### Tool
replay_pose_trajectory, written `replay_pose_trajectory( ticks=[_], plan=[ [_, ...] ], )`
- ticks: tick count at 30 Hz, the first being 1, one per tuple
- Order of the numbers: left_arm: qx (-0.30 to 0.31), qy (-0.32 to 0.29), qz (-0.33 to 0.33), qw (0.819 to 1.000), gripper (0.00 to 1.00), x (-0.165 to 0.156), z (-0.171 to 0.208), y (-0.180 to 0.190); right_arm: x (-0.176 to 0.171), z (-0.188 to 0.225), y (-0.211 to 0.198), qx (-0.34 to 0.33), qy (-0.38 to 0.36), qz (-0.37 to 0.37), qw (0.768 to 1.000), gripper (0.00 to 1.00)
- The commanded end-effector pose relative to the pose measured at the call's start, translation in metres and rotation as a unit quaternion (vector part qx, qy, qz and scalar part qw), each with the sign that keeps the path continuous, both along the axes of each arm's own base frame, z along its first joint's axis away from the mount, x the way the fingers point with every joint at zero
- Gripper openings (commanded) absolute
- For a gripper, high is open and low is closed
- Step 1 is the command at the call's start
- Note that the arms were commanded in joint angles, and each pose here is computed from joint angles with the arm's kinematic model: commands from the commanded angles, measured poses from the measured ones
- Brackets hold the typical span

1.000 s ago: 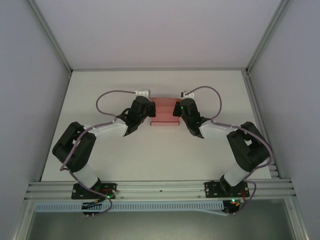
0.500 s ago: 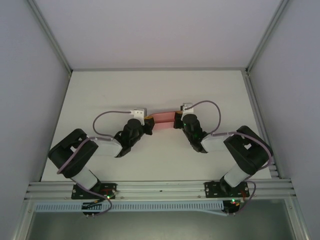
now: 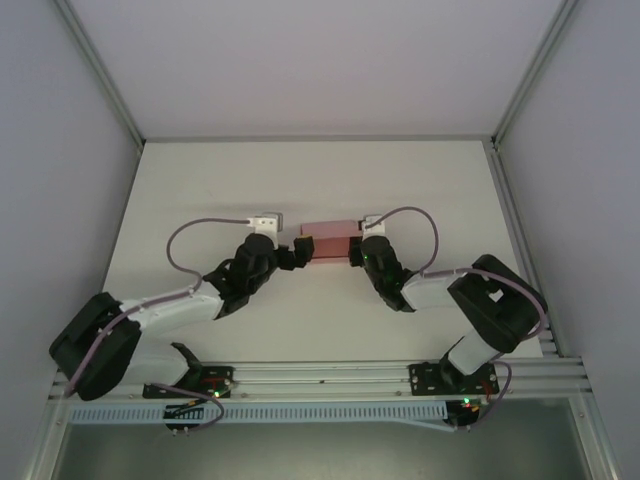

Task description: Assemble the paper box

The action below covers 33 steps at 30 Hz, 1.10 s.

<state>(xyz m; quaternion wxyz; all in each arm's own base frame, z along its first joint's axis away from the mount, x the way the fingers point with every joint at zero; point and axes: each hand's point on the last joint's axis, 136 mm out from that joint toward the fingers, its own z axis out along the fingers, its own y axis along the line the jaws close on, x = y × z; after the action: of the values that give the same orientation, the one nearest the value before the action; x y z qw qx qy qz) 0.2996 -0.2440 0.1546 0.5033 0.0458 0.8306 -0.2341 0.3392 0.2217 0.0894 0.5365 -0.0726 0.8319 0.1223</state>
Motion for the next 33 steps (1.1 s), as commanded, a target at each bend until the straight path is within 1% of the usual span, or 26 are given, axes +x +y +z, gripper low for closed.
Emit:
replay_pose_trajectory(
  ticks=[1, 2, 5, 6, 7, 9, 11, 12, 14, 15, 17, 18, 20, 23, 25, 28, 30, 33],
  plan=[
    [0.015, 0.036, 0.038, 0.998, 1.0, -0.007, 0.006, 0.019, -0.005, 0.004, -0.006, -0.012, -0.003, -0.011, 1.0, 0.22],
    [0.011, 0.04, 0.043, 0.998, 1.0, -0.007, 0.01, 0.021, -0.005, 0.005, -0.006, -0.009, -0.003, -0.012, 1.0, 0.28],
    [0.005, 0.048, 0.049, 0.998, 1.0, -0.008, 0.022, 0.024, -0.011, 0.011, -0.002, 0.004, 0.004, 0.001, 1.0, 0.37],
    [0.005, 0.051, 0.051, 0.997, 1.0, -0.007, 0.024, 0.025, -0.014, 0.013, -0.001, 0.006, 0.01, 0.006, 1.0, 0.42],
    [0.002, 0.055, 0.057, 0.997, 1.0, -0.005, 0.029, 0.026, -0.018, 0.013, 0.0, 0.006, 0.018, 0.015, 1.0, 0.45],
    [-0.002, 0.063, 0.066, 0.996, 1.0, 0.0, 0.036, 0.03, -0.027, 0.013, -0.001, 0.008, 0.035, 0.025, 0.999, 0.56],
    [-0.009, 0.078, 0.076, 0.994, 1.0, 0.007, 0.044, 0.034, -0.039, 0.016, -0.003, 0.013, 0.044, 0.04, 0.998, 0.63],
    [-0.015, 0.084, 0.071, 0.994, 1.0, 0.01, 0.047, 0.034, -0.046, 0.02, -0.002, 0.022, 0.046, 0.056, 0.997, 0.7],
    [-0.033, 0.099, 0.065, 0.992, 1.0, 0.017, 0.055, 0.034, -0.06, 0.032, 0.001, 0.041, 0.05, 0.086, 0.994, 0.89],
    [-0.041, 0.104, 0.057, 0.992, 1.0, 0.021, 0.057, 0.033, -0.066, 0.04, 0.003, 0.05, 0.052, 0.101, 0.992, 1.0],
    [-0.05, 0.115, 0.04, 0.991, 1.0, 0.031, 0.06, 0.032, -0.072, 0.059, 0.002, 0.066, 0.05, 0.111, 0.99, 1.0],
    [-0.052, 0.123, 0.038, 0.99, 1.0, 0.036, 0.062, 0.031, -0.072, 0.07, -0.001, 0.066, 0.047, 0.104, 0.991, 1.0],
    [-0.052, 0.139, 0.019, 0.989, 1.0, 0.044, 0.059, 0.027, -0.063, 0.086, -0.014, 0.075, 0.055, 0.057, 0.994, 1.0],
    [-0.046, 0.167, -0.008, 0.985, 1.0, 0.054, 0.045, 0.017, -0.041, 0.098, -0.031, 0.093, 0.104, 0.003, 0.99, 1.0],
    [-0.044, 0.191, -0.018, 0.98, 1.0, 0.06, 0.03, 0.013, -0.022, 0.096, -0.038, 0.097, 0.135, -0.023, 0.986, 1.0],
    [-0.041, 0.219, -0.038, 0.974, 1.0, 0.064, 0.008, 0.004, 0.003, 0.077, -0.044, 0.082, 0.186, -0.049, 0.978, 1.0],
    [-0.04, 0.237, -0.053, 0.969, 1.0, 0.063, -0.006, -0.002, 0.013, 0.061, -0.038, 0.073, 0.218, -0.047, 0.972, 0.98],
    [-0.039, 0.26, -0.075, 0.962, 1.0, 0.061, -0.028, -0.011, 0.018, 0.035, -0.021, 0.067, 0.254, -0.012, 0.965, 0.91]
  ],
)
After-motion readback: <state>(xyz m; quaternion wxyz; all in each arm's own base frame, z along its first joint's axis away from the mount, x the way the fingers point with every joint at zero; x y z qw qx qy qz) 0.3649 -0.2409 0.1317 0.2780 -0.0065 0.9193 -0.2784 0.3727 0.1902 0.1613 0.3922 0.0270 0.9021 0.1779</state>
